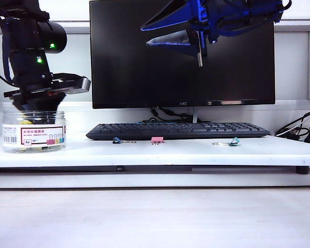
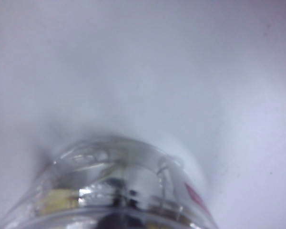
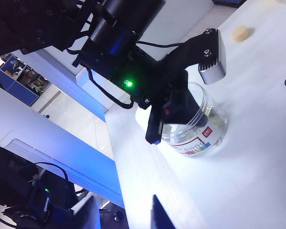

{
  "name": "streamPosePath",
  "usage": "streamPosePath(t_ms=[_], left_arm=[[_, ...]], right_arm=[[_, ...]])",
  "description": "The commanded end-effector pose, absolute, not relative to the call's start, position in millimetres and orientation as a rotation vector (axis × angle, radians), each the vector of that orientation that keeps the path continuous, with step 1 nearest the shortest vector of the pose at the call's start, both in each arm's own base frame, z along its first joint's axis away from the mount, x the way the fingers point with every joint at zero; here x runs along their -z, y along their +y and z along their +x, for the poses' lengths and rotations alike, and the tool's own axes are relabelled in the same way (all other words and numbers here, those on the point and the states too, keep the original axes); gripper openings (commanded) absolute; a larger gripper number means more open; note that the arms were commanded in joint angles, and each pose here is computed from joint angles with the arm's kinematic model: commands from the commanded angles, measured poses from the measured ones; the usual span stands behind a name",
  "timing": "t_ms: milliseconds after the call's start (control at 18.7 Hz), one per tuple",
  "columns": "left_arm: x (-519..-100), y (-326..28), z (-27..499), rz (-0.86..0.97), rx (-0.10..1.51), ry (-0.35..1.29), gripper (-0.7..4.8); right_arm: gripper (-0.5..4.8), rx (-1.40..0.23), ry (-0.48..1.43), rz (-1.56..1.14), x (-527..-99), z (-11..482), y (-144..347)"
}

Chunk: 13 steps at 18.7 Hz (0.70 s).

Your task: Take the clips out of the round transparent plastic box and place them on the table.

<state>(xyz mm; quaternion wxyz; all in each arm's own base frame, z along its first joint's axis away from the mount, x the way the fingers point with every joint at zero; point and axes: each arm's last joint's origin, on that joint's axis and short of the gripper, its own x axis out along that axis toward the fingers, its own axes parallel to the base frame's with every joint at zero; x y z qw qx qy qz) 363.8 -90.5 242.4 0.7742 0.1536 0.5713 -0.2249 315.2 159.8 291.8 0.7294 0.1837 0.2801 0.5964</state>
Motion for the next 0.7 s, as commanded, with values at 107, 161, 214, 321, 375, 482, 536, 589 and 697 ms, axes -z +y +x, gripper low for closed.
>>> streamPosePath(t_ms=[107, 161, 214, 321, 375, 482, 536, 589, 697], left_arm=[[-260, -89, 358, 0.336, 0.481, 1.181, 0.21], [-263, -88, 356, 0.335, 0.481, 1.175, 0.21], [-264, -88, 356, 0.335, 0.481, 1.171, 0.21], [-266, -88, 354, 0.335, 0.482, 1.176, 0.21], [-266, -88, 353, 0.334, 0.48, 1.183, 0.21], [-266, -88, 353, 0.332, 0.48, 1.186, 0.21], [-266, -88, 352, 0.332, 0.481, 1.193, 0.21], [-265, -87, 352, 0.33, 0.484, 1.2, 0.23], [-265, -87, 350, 0.33, 0.485, 1.216, 0.31]], right_arm=[[1.48, -1.322, 0.598, 0.397, -295, 315, 160], [1.48, -1.322, 0.598, 0.397, -295, 315, 160], [1.48, -1.322, 0.598, 0.397, -295, 315, 160], [1.48, -1.323, 0.599, 0.397, -295, 315, 160], [1.48, -1.326, 0.599, 0.398, -295, 315, 160], [1.48, -1.324, 0.607, 0.4, -294, 314, 160], [1.48, -1.322, 0.614, 0.402, -294, 314, 160], [1.48, -1.321, 0.619, 0.404, -293, 314, 160], [1.48, -1.32, 0.621, 0.404, -293, 314, 160]])
